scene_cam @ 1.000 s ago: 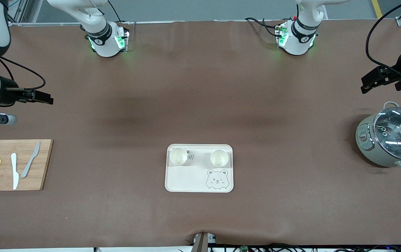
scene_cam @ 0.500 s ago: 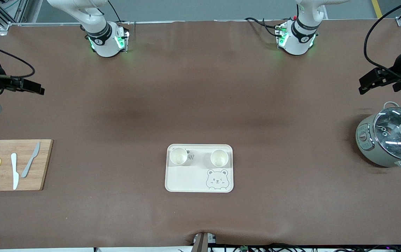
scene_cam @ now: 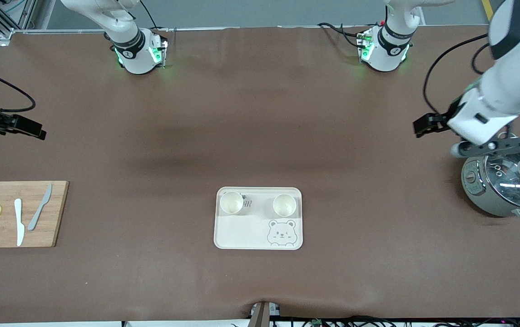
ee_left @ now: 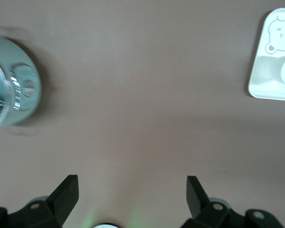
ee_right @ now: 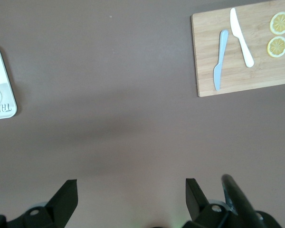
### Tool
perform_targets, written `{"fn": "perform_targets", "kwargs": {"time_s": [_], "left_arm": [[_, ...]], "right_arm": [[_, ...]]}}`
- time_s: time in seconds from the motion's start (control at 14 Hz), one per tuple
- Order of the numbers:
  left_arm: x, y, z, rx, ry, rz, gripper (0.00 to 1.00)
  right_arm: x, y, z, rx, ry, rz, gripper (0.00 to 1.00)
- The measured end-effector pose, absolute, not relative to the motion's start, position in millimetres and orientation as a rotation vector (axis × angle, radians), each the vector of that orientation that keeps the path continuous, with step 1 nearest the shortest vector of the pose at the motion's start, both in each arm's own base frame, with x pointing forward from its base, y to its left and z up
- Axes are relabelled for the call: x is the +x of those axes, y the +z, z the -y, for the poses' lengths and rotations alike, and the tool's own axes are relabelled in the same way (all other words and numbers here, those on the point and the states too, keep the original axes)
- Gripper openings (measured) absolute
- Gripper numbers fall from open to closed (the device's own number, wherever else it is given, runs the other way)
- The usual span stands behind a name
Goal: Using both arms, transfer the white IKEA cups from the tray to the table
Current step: 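Reach the left gripper down to the white cup on the tray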
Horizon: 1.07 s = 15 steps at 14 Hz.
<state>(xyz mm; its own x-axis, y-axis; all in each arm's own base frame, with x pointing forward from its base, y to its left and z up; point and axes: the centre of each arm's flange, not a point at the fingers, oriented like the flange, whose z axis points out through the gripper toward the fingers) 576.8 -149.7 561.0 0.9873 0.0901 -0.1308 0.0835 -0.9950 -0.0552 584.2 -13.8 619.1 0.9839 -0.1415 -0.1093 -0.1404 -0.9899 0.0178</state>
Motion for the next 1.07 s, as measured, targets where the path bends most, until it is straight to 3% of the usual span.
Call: {"fn": "perform_targets", "kwargs": {"time_s": [0.43,0.64,1.07], "left_arm": [[593.0,464.5,270.7,-3.098,0.174,0.344,1.00],[593.2,414.6,329.6,-3.128,0.128,0.457,1.00],[602.3,315.2,379.1,-3.147,0.045,0.638,1.00]], "right_arm": [[585.2,616.1,42.9,3.113,-0.173,0.301,1.00],[602.6,597.4,60.8,3.109,-0.118,0.345,1.00],[624.5,553.7,69.8,3.098,-0.176,0.364,1.00]]}}
